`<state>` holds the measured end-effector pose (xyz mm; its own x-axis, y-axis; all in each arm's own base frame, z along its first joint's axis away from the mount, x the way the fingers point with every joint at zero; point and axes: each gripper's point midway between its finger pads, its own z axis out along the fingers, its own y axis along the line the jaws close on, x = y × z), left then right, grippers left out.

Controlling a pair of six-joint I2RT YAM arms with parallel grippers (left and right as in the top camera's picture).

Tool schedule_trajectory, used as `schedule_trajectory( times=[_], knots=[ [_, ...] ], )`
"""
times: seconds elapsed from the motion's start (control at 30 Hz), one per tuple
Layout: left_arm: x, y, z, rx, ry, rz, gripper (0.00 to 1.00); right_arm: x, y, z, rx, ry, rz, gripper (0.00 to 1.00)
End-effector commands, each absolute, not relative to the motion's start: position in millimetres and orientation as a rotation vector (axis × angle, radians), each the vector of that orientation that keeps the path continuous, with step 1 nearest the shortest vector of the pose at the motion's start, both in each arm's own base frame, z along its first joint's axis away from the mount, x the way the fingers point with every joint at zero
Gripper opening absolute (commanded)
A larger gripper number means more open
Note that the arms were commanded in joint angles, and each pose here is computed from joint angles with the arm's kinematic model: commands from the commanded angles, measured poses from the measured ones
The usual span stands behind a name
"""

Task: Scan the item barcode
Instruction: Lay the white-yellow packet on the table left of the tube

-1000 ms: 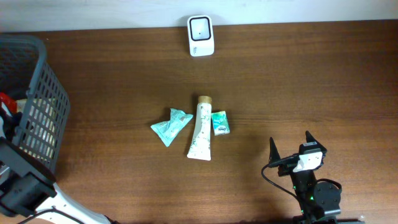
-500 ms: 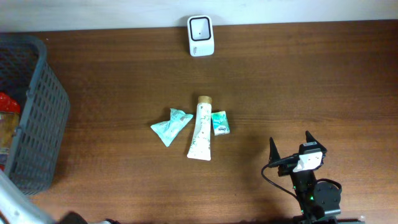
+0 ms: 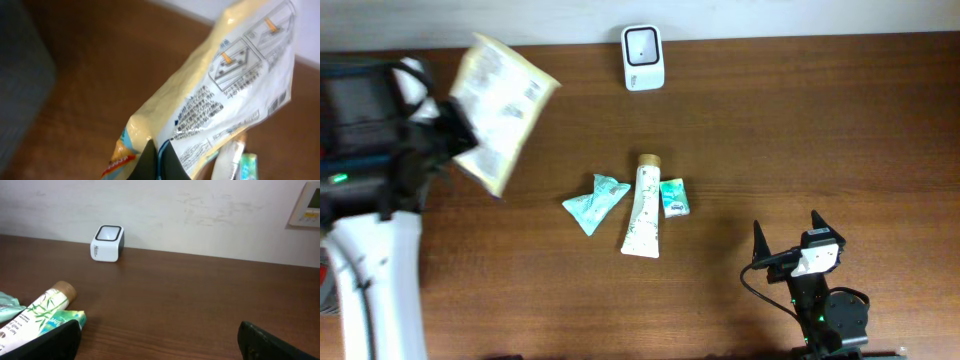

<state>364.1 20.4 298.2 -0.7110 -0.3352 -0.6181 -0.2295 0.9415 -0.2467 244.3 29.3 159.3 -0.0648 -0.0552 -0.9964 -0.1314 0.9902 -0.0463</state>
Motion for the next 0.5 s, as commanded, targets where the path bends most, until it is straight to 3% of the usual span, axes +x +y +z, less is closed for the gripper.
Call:
schedule_trajectory(
  times=[0.0, 0.23, 0.47],
  knots=[
    [356.6, -6.9, 225.9, -0.386, 2.537, -0.244, 0.0, 243.9, 32.8, 157.7, -0.151, 1.634, 0.083, 0.98],
    [343.6, -13.8, 123.5, -0.514, 2.605, -0.239, 0.0, 243.9, 32.8, 157.7, -0.151, 1.634, 0.083, 0.98],
    [324.6, -21.2, 81.7, -0.661, 2.653, -0.233, 0.0, 243.9, 32.8, 157.7, -0.151, 1.634, 0.083, 0.98]
  ],
)
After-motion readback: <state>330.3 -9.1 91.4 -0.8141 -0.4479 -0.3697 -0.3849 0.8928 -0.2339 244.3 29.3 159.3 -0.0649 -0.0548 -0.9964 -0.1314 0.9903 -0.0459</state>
